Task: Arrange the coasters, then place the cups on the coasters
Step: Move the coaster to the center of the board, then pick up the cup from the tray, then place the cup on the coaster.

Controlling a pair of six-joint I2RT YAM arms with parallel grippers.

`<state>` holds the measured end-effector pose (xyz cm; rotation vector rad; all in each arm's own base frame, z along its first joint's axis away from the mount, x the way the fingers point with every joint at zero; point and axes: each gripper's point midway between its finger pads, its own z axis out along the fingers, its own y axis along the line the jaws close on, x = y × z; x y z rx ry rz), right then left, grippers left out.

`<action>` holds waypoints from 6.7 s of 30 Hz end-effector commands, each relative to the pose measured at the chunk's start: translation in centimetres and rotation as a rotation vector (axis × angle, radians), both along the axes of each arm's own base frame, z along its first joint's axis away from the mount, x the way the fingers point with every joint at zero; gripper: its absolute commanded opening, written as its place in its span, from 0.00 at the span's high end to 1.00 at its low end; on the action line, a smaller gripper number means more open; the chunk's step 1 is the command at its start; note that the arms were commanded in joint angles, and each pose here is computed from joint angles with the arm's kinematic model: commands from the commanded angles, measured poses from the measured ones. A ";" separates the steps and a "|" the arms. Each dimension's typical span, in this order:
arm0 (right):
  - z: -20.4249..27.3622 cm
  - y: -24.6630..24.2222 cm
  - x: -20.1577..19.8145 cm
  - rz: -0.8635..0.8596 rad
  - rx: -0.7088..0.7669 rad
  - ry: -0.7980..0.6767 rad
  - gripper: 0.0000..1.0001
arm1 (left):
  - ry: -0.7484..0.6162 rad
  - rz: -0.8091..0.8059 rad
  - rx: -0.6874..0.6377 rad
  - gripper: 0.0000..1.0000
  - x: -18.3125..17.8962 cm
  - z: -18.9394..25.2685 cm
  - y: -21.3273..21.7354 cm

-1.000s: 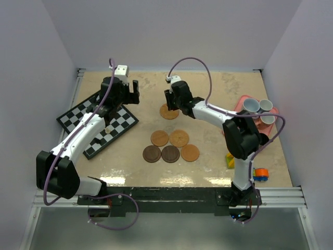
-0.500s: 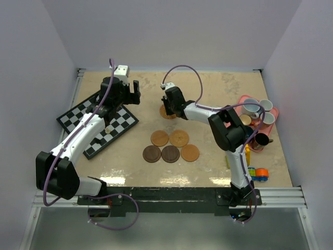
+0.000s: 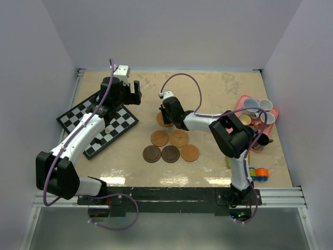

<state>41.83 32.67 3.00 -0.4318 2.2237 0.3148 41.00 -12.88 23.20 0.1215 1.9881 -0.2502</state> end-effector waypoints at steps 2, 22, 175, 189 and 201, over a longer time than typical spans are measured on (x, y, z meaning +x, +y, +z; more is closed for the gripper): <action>-4.2 -1.6 -4.8 -0.028 -0.089 0.148 1.00 | -0.051 -0.019 -0.045 0.07 -0.2 1.8 -0.7; -4.5 -4.5 -5.7 -0.146 -0.132 0.153 1.00 | -0.042 -0.017 -0.042 0.07 -0.1 1.4 -0.6; 9.8 -31.0 0.9 -0.585 -0.273 0.003 1.00 | -0.132 -0.196 -0.133 0.08 -4.1 4.0 -7.0; 15.0 -12.7 1.4 0.057 -0.141 -0.116 1.00 | -0.165 -0.137 -0.116 0.05 -3.7 4.8 -5.4; 10.8 -3.8 -2.1 0.433 -0.271 -0.059 1.00 | -0.216 -0.019 -0.080 0.05 -3.6 6.0 -2.7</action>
